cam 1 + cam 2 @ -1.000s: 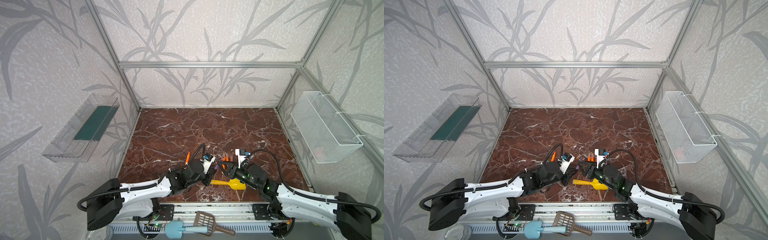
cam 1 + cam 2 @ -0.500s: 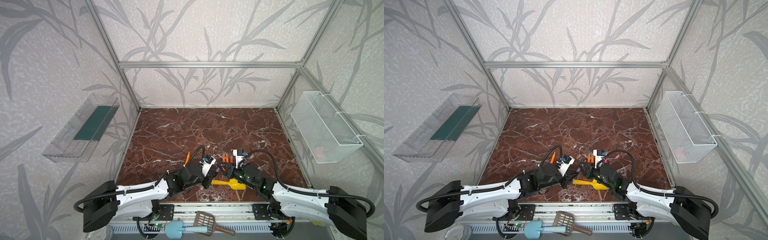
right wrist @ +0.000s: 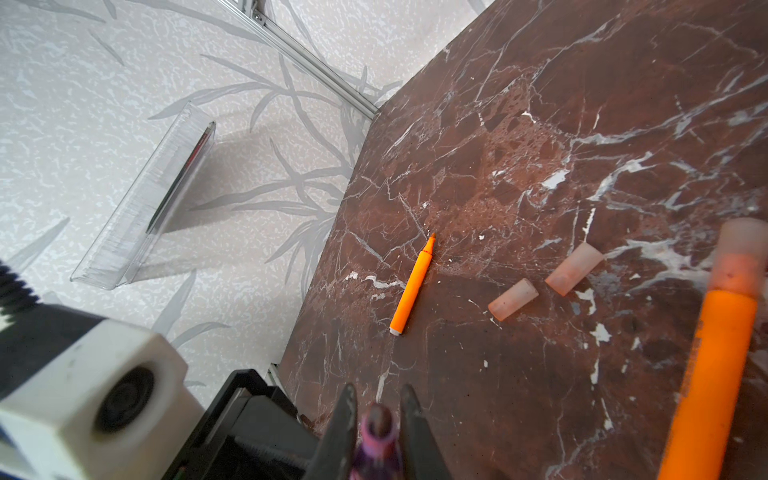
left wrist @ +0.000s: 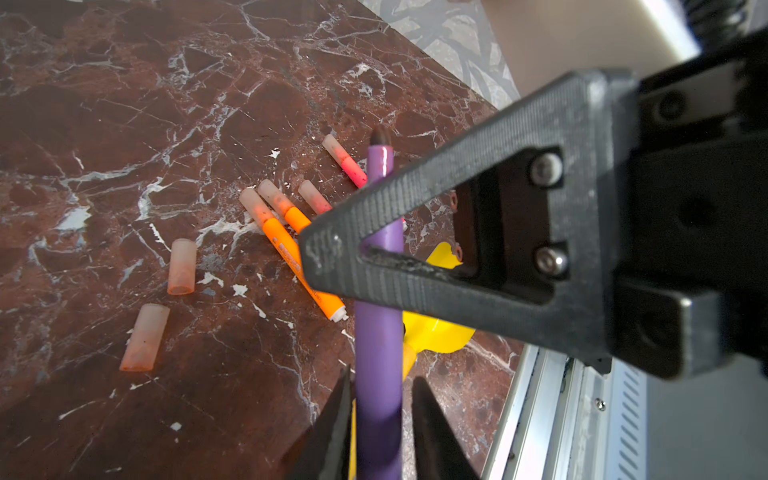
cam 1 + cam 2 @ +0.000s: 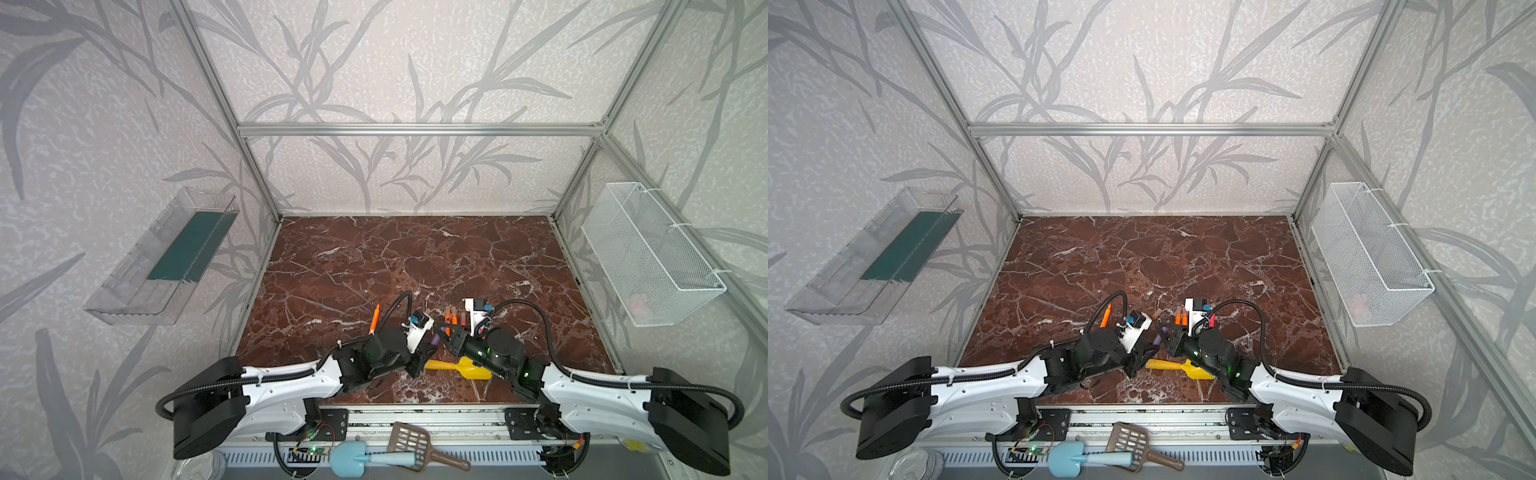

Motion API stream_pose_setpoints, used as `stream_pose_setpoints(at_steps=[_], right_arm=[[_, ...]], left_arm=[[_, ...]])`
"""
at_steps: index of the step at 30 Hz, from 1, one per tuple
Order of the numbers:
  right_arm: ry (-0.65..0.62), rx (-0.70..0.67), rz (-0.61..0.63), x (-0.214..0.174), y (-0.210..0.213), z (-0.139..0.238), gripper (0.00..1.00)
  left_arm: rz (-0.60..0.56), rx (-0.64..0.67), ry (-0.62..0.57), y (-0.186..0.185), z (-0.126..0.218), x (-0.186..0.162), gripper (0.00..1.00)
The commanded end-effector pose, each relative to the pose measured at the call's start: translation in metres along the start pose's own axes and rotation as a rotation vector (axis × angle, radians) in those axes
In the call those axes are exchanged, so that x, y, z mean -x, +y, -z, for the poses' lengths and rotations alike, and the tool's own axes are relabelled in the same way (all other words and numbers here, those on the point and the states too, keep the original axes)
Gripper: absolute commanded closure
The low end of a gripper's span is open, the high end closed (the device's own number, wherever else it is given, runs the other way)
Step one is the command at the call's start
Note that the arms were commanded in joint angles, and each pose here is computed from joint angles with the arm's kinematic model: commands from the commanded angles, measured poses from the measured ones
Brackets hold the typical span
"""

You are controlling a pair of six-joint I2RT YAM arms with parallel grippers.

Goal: Insert the pens into the pen caps

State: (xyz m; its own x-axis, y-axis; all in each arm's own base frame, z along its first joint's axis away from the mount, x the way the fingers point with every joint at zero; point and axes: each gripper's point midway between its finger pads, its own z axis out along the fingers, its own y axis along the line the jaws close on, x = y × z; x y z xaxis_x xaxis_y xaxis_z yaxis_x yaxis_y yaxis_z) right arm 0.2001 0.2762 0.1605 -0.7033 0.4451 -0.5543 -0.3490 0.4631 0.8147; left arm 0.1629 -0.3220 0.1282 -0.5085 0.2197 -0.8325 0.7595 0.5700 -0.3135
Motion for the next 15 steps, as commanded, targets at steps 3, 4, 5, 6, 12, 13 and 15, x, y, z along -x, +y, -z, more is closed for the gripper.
stream_pose_setpoints(at_steps=[3, 4, 5, 6, 12, 13, 15], right_arm=[[-0.059, 0.068, -0.018, 0.008, 0.014, 0.003, 1.0], [-0.066, 0.075, -0.024, 0.009, 0.015, 0.004, 1.0], [-0.073, 0.083, -0.028, 0.01, 0.016, 0.004, 1.0], [-0.056, 0.102, -0.03, 0.004, 0.022, 0.005, 1.0], [-0.058, 0.12, -0.039, -0.003, 0.027, 0.006, 1.0], [-0.059, 0.125, -0.039, -0.003, 0.028, 0.006, 1.0], [-0.055, 0.12, -0.037, -0.005, 0.028, 0.005, 1.0]], left_arm=[[-0.014, -0.009, -0.065, -0.003, -0.003, 0.013, 0.6], [-0.014, -0.009, -0.065, -0.003, -0.003, 0.013, 0.6], [-0.014, -0.011, -0.067, -0.004, -0.004, 0.014, 0.59], [-0.013, -0.012, -0.07, -0.005, -0.004, 0.015, 0.59], [-0.013, -0.017, -0.099, -0.004, -0.005, 0.015, 0.62], [-0.014, -0.017, -0.101, -0.004, -0.005, 0.015, 0.64], [-0.017, -0.015, -0.105, -0.004, -0.007, 0.016, 0.69]])
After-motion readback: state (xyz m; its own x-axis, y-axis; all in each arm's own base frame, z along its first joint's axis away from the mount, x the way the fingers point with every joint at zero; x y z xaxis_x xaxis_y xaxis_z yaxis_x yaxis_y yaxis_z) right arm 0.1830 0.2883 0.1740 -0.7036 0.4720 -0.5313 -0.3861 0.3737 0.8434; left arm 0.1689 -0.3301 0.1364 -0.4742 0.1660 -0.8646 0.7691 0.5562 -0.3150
